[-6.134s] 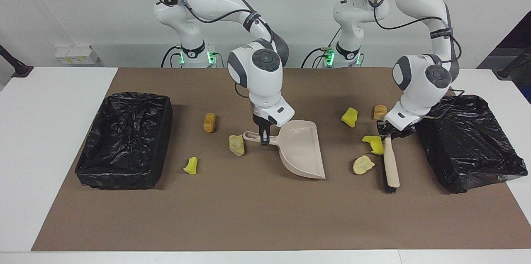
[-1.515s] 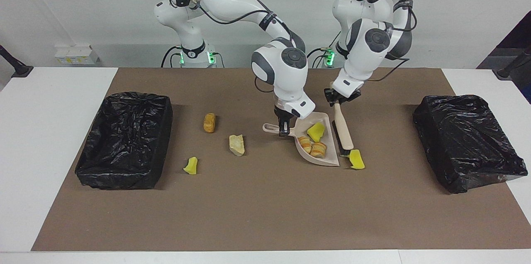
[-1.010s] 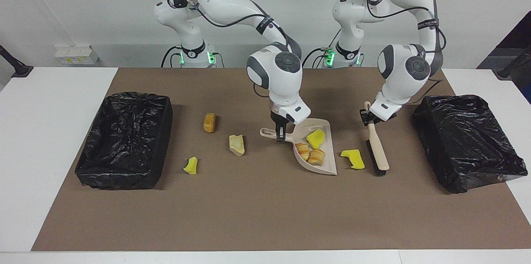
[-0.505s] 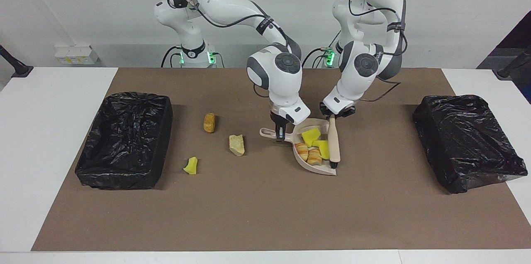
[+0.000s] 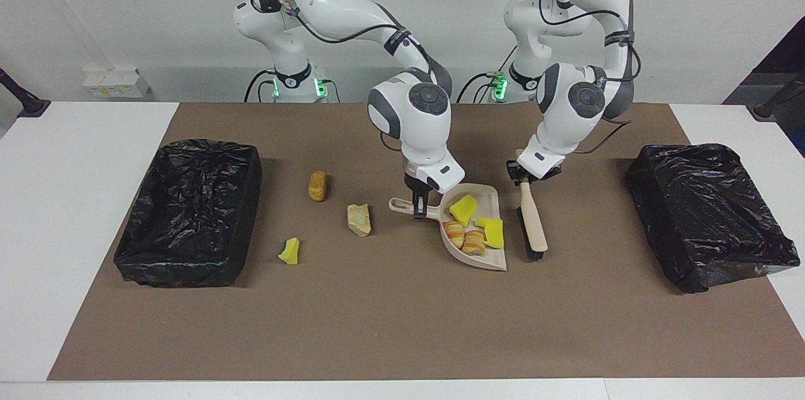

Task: Sweep and dump trash in bin
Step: 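Carry the loaded dustpan with the right gripper over the farther bin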

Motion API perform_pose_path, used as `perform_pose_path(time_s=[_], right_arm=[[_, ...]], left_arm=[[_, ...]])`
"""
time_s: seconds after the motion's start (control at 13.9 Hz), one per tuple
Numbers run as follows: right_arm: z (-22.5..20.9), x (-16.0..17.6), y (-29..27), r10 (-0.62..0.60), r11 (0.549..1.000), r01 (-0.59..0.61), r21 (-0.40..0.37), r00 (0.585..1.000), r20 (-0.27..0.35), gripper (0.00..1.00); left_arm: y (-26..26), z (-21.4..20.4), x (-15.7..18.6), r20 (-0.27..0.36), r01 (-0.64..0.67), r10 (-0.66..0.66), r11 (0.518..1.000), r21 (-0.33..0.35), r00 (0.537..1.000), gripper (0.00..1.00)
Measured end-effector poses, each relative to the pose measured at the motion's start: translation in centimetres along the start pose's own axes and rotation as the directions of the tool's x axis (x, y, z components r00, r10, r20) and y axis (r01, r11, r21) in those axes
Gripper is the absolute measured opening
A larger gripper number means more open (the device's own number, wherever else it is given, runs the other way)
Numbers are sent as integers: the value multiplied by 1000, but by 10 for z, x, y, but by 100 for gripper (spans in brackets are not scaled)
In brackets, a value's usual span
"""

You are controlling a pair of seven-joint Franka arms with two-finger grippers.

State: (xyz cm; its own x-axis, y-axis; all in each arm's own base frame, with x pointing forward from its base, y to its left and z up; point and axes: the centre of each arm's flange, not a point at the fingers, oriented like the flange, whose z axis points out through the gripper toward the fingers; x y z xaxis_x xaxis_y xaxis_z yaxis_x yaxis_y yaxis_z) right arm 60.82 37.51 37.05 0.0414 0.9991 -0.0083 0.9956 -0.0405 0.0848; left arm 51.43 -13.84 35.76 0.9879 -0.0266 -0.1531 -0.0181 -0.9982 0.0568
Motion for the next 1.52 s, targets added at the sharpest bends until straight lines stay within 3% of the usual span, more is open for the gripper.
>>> perform_pose_path(time_s=[0.29, 0.51, 0.65, 0.94, 1.23, 1.37, 1.52], right_arm=[[-52, -101, 36, -66, 998, 65, -15, 995, -80, 31], [-97, -207, 57, -79, 997, 77, -18, 988, -136, 31], [-117, -282, 65, -101, 995, 98, -24, 985, -142, 31], [-123, -442, 61, -151, 988, 154, 7, 977, -149, 31], [-132, -592, 34, -80, 997, 78, -25, 990, -116, 31], [-141, -627, 23, -46, 999, 45, -24, 996, -70, 31], [-150, -630, 21, -67, 998, 67, -2, 998, 18, 31]], left_arm=[[0, -44, -36, 32, 83, -84, 996, 15, 996, 26], [40, -28, -74, 33, 109, -111, 993, 43, 993, 26], [76, -15, -102, 31, 88, -90, 994, 58, 995, 26], [129, 17, -159, 22, 46, -47, 998, 43, 999, 26], [156, 62, -202, -16, 59, -59, 997, 39, 998, 26], [156, 66, -205, -22, 66, -65, 998, 22, 998, 26], [153, 61, -197, -34, 82, -82, 997, 5, 996, 46]])
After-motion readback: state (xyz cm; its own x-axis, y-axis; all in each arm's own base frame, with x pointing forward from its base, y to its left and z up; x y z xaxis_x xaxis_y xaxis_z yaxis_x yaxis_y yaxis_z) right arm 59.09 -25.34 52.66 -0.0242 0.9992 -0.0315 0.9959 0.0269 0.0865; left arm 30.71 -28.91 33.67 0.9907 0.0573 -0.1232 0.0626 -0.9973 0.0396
